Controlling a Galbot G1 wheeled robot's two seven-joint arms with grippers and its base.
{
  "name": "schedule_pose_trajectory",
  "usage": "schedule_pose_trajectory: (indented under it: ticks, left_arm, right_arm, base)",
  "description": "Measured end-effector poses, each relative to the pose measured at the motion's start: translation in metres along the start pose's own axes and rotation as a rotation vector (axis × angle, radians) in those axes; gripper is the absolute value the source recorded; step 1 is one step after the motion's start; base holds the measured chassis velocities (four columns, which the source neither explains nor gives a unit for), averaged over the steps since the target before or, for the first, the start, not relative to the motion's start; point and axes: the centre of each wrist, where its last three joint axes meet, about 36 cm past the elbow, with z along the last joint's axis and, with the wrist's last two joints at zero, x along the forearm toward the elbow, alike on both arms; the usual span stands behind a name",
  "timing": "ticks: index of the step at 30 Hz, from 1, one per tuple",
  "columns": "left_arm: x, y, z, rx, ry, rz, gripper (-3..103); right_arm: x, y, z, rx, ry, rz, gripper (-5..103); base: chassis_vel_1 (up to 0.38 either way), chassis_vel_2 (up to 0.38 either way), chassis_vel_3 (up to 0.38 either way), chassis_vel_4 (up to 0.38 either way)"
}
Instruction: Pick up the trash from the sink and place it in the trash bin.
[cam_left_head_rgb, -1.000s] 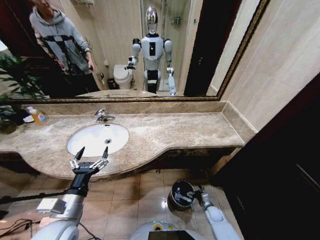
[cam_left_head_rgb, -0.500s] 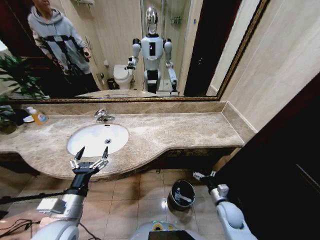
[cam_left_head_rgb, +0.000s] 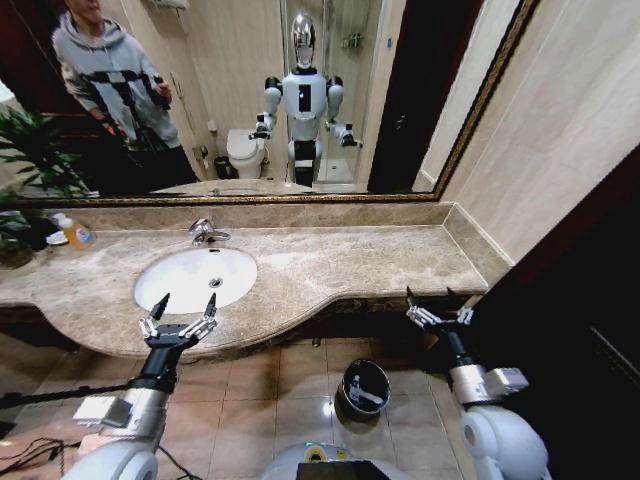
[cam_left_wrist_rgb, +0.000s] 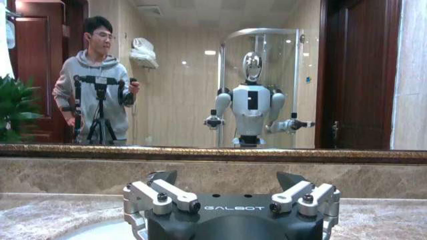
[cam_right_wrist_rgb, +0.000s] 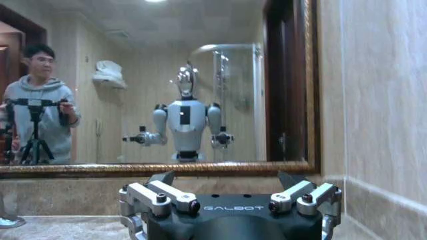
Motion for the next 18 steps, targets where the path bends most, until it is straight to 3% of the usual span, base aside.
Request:
schedule_pose_trajectory:
  ticks: [18]
  left_arm:
    - [0.0,0.0,0.0,0.0,0.0,0.0,100]
  right_arm:
    - [0.0056,0.0093,0.0019,0.029,0.019,-0.053,100]
  base:
    - [0.0,0.0,0.0,0.0]
